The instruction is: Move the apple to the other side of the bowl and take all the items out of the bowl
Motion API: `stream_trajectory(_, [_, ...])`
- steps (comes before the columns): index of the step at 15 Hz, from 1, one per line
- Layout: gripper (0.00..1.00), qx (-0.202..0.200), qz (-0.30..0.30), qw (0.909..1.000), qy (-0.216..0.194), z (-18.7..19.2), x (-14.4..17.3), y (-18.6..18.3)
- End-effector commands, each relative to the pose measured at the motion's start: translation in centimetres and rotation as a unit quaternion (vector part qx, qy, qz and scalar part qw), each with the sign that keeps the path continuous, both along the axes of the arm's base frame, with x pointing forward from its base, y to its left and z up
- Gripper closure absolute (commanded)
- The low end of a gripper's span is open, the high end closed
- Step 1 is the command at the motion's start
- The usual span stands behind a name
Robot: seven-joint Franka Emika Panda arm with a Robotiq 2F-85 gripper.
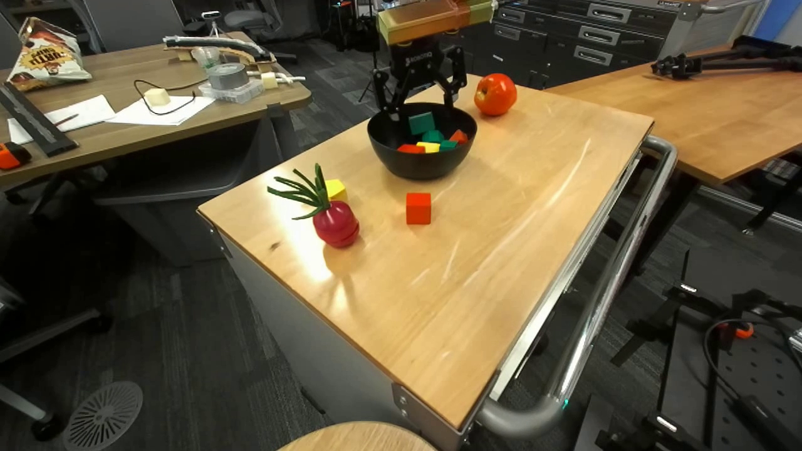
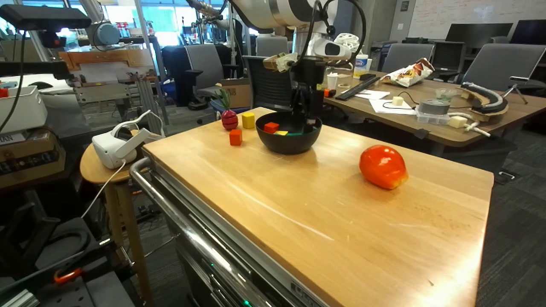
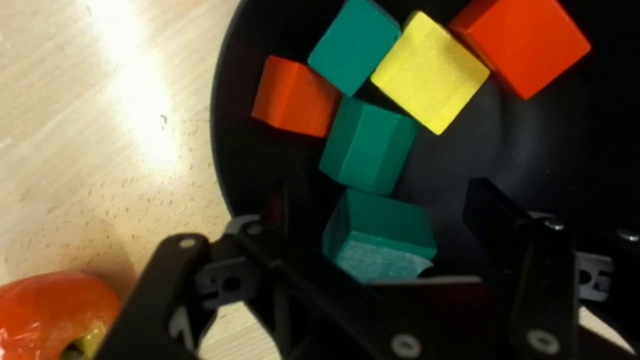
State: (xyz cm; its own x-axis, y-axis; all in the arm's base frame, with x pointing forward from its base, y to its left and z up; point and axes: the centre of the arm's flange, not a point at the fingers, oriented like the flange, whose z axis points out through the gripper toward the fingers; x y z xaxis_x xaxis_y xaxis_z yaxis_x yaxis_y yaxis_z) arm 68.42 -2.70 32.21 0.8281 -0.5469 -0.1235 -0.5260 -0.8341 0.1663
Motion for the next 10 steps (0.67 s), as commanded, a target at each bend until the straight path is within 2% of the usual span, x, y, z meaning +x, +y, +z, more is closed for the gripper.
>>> stream_trajectory(1, [0.13,-0.001,-0.004,1.0,0.001,-0.1,1.7,-0.1])
stream_trajectory(4, [0.16,-0.01,-0.003,0.9999,-0.002,-0.6,2.4,0.0])
stream_trajectory(6, [0.25,-0.014,-0.001,0.9999,-0.001,-1.1,2.7,0.1])
stream_trajectory(7, [0.39,-0.015,0.001,0.9999,0.0,-1.3,2.8,0.2])
stream_trajectory(10, [0.67,-0.019,0.012,0.9997,0.001,-1.6,2.8,0.6])
